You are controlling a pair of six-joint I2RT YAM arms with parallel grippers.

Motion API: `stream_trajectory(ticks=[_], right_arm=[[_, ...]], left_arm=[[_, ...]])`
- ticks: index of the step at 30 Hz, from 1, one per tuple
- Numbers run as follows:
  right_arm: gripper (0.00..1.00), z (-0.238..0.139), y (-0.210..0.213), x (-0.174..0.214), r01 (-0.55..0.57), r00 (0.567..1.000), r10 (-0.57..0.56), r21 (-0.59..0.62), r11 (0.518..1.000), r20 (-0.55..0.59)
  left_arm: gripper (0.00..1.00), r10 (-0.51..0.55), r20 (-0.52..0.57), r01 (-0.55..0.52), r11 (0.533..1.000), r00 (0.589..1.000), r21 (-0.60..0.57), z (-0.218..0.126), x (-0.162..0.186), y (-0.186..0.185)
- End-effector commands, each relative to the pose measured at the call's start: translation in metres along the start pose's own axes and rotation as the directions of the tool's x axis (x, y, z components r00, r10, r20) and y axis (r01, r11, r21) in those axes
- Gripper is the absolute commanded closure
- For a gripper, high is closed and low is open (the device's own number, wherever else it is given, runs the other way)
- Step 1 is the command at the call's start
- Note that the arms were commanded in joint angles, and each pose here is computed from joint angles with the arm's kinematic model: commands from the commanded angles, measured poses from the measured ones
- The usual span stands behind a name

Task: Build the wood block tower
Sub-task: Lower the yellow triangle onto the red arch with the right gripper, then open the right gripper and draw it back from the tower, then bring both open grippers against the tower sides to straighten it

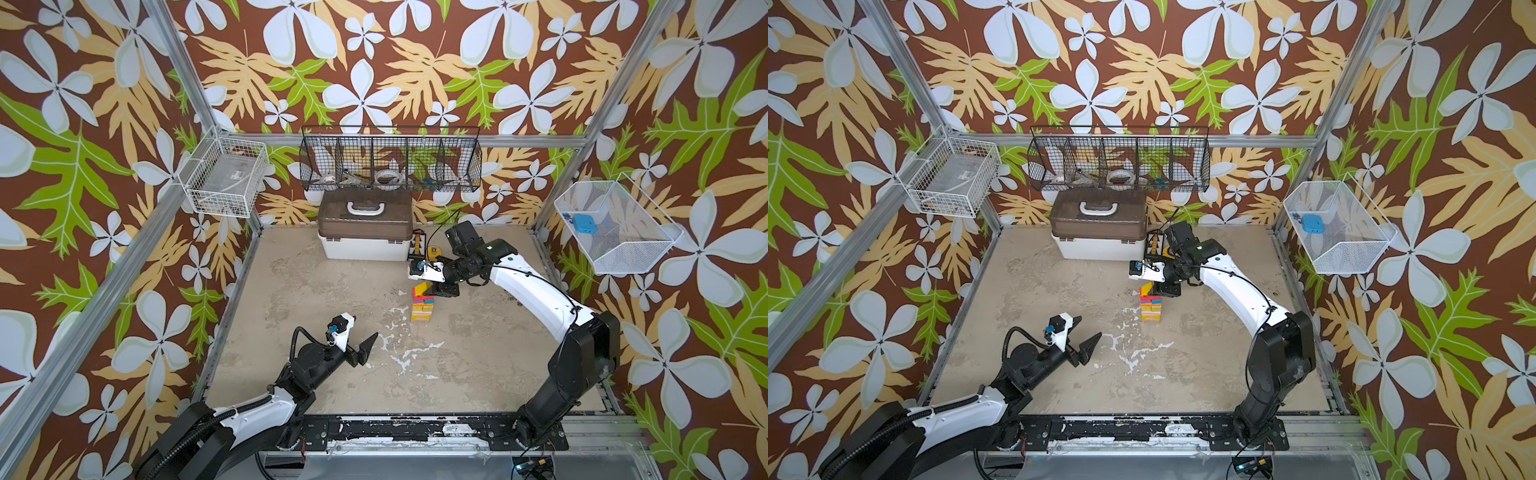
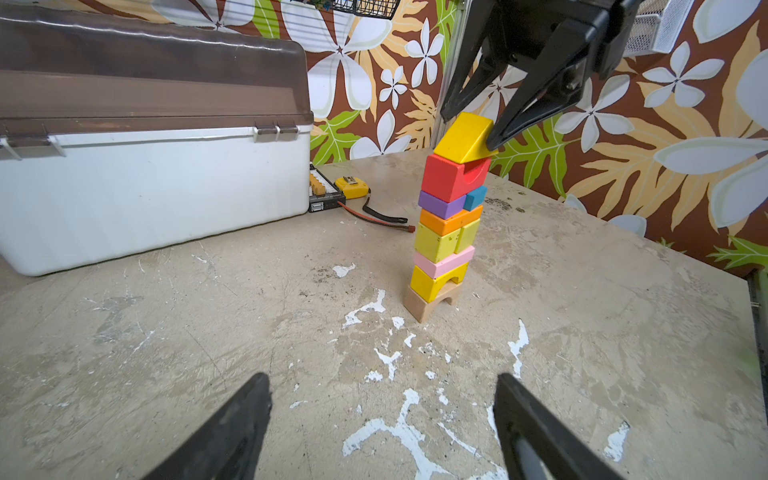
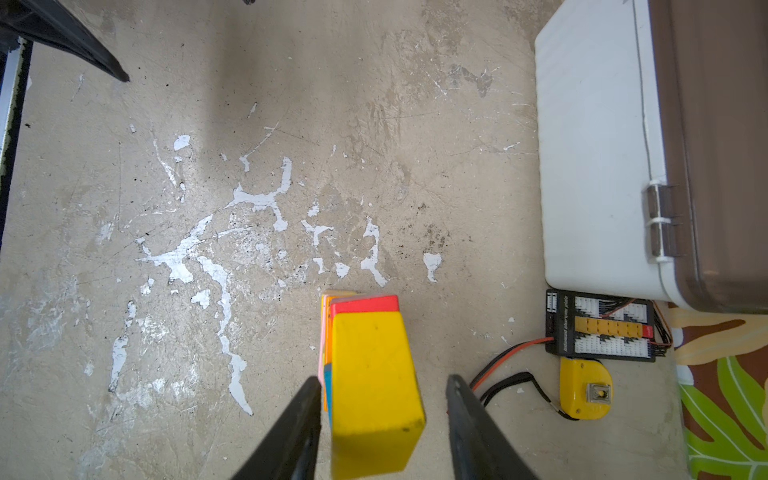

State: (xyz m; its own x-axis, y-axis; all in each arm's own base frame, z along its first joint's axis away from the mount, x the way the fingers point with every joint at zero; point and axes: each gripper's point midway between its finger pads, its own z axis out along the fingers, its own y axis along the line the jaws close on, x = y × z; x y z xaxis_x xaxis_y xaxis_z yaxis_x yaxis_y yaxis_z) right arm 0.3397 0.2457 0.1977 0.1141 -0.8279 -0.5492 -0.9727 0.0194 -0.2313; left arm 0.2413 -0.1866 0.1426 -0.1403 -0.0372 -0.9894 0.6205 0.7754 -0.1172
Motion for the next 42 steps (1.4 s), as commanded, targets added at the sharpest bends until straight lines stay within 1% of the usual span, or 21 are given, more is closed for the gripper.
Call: stream_trajectory(ticks=[1,6,9,12,14,15,17,19,21,22,23,24,25,27,29,31,33,34,38,40,42], right_arm=[[0.52,0.000,0.000,-0.003,-0.009,1.000,0.009,-0.005,1.000,0.014],[0.54,-0.001,-0.001,-0.006,-0.009,1.000,0.009,-0.004,1.000,0.022],[0.54,-0.014,-0.006,-0.023,-0.014,0.997,0.012,0.020,1.000,0.073],[0.55,-0.039,-0.018,-0.044,-0.056,0.989,0.042,0.099,0.994,0.141],[0.55,-0.059,-0.035,-0.054,-0.152,0.972,0.112,0.190,0.970,0.208],[0.54,-0.069,-0.043,-0.057,-0.222,0.953,0.160,0.234,0.947,0.257],[0.53,-0.092,-0.060,-0.060,-0.388,0.886,0.257,0.311,0.867,0.387],[0.54,-0.113,-0.071,-0.052,-0.568,0.781,0.340,0.371,0.734,0.524],[0.49,-0.136,-0.072,-0.041,-0.709,0.661,0.372,0.381,0.593,0.652],[0.51,-0.143,-0.069,-0.031,-0.770,0.599,0.390,0.371,0.518,0.699],[0.55,-0.147,-0.065,-0.023,-0.810,0.552,0.407,0.351,0.470,0.728],[0.58,-0.147,-0.058,-0.016,-0.831,0.525,0.422,0.338,0.442,0.739],[0.60,-0.148,-0.053,-0.006,-0.857,0.493,0.443,0.330,0.396,0.749],[0.69,-0.149,-0.043,0.022,-0.903,0.428,0.496,0.336,0.267,0.756],[0.74,-0.146,-0.029,0.044,-0.916,0.400,0.518,0.352,0.193,0.756],[0.75,-0.143,-0.014,0.068,-0.937,0.338,0.519,0.335,0.103,0.785],[0.79,-0.130,0.001,0.085,-0.950,0.294,0.525,0.305,0.069,0.799],[0.81,-0.125,0.008,0.089,-0.959,0.269,0.521,0.277,0.064,0.810],[0.82,-0.098,0.025,0.101,-0.979,0.198,0.538,0.188,0.074,0.820],[0.82,-0.090,0.027,0.103,-0.979,0.201,0.546,0.185,0.085,0.813],[0.81,-0.084,0.027,0.107,-0.979,0.201,0.555,0.191,0.078,0.807]], left_arm=[[0.15,0.009,0.004,-0.009,1.000,1.000,0.003,-0.001,0.000,-0.001],[0.15,0.009,0.003,-0.009,1.000,1.000,0.003,-0.001,0.001,0.000],[0.16,0.007,0.000,-0.007,1.000,1.000,-0.001,0.000,0.001,0.000],[0.17,-0.007,0.003,0.007,1.000,1.000,-0.026,0.000,-0.001,0.004],[0.18,-0.035,0.012,0.036,0.997,0.999,-0.072,0.001,-0.006,0.012],[0.18,-0.065,0.020,0.067,0.991,0.998,-0.119,0.001,-0.009,0.020],[0.16,-0.157,0.050,0.163,0.969,0.986,-0.186,0.000,-0.020,0.031],[0.14,-0.245,0.072,0.255,0.945,0.967,-0.205,-0.001,-0.032,0.034],[0.13,-0.325,0.100,0.339,0.919,0.940,-0.203,-0.003,-0.043,0.034],[0.12,-0.353,0.107,0.368,0.910,0.929,-0.191,-0.004,-0.047,0.032],[0.12,-0.374,0.105,0.388,0.903,0.921,-0.185,-0.005,-0.049,0.031],[0.12,-0.394,0.105,0.407,0.895,0.913,-0.185,-0.005,-0.050,0.031],[0.12,-0.414,0.094,0.424,0.885,0.906,-0.190,-0.004,-0.049,0.031],[0.12,-0.436,0.064,0.440,0.876,0.898,-0.200,0.000,-0.044,0.030],[0.13,-0.453,0.035,0.450,0.869,0.891,-0.206,0.006,-0.040,0.029],[0.14,-0.476,0.006,0.466,0.860,0.880,-0.209,0.014,-0.036,0.027],[0.15,-0.490,-0.020,0.477,0.856,0.871,-0.199,0.023,-0.034,0.024],[0.16,-0.499,-0.034,0.484,0.854,0.866,-0.189,0.029,-0.034,0.021],[0.18,-0.515,-0.085,0.494,0.849,0.853,-0.187,0.050,-0.030,0.017],[0.18,-0.516,-0.112,0.491,0.849,0.849,-0.194,0.060,-0.026,0.016],[0.18,-0.519,-0.133,0.489,0.848,0.844,-0.202,0.069,-0.021,0.016]])
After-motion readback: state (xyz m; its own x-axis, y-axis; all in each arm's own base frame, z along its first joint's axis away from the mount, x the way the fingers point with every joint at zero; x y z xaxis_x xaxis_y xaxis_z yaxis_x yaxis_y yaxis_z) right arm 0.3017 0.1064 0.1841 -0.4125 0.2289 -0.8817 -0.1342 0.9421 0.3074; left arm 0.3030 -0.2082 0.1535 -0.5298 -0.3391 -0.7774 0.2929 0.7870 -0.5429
